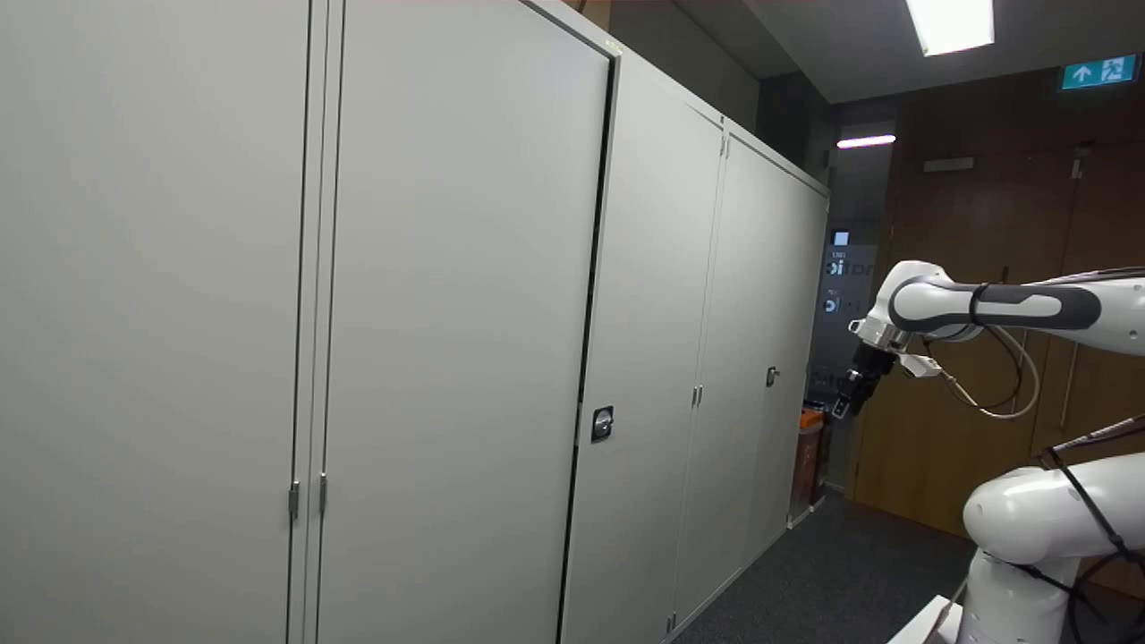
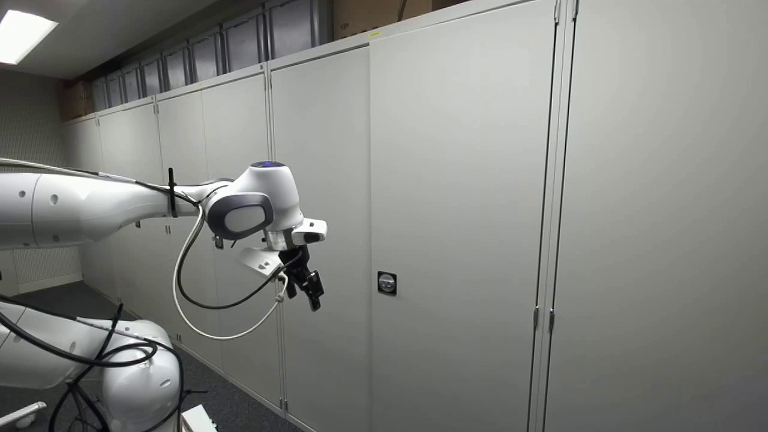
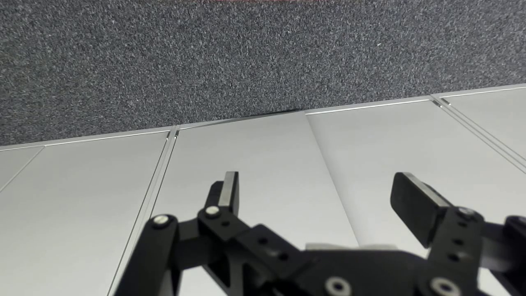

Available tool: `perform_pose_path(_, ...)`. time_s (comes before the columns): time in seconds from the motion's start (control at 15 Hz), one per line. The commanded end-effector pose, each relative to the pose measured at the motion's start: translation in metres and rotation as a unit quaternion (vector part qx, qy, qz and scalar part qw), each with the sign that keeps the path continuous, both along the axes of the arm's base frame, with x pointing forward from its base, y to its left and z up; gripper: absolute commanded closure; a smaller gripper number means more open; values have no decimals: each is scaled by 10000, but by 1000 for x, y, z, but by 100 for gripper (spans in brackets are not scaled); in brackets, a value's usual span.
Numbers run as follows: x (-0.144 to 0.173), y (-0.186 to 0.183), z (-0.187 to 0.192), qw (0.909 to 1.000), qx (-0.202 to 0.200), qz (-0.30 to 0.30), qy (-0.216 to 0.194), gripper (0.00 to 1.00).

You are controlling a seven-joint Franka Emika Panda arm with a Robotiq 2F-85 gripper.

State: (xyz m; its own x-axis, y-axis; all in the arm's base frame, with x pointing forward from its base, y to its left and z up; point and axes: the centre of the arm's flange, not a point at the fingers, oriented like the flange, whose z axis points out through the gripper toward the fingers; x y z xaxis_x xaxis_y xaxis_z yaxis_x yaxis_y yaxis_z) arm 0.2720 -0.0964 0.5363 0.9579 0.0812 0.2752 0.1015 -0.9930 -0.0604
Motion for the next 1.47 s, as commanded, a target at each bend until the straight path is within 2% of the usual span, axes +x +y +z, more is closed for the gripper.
perform_pose_path(0.0, 0, 0, 0, 10000, 0, 0, 0, 0)
perform_pose_path(0.4, 4, 1, 0, 9999, 4, -109, -86, 0)
perform_pose_path(0.67, 13, 4, 0, 9988, 195, -410, -178, 0)
perform_pose_path(1.07, 31, 9, -1, 9933, 684, -897, -255, 0)
perform_pose_path(1.4, 47, 18, -4, 9821, 1184, -1435, -302, 0)
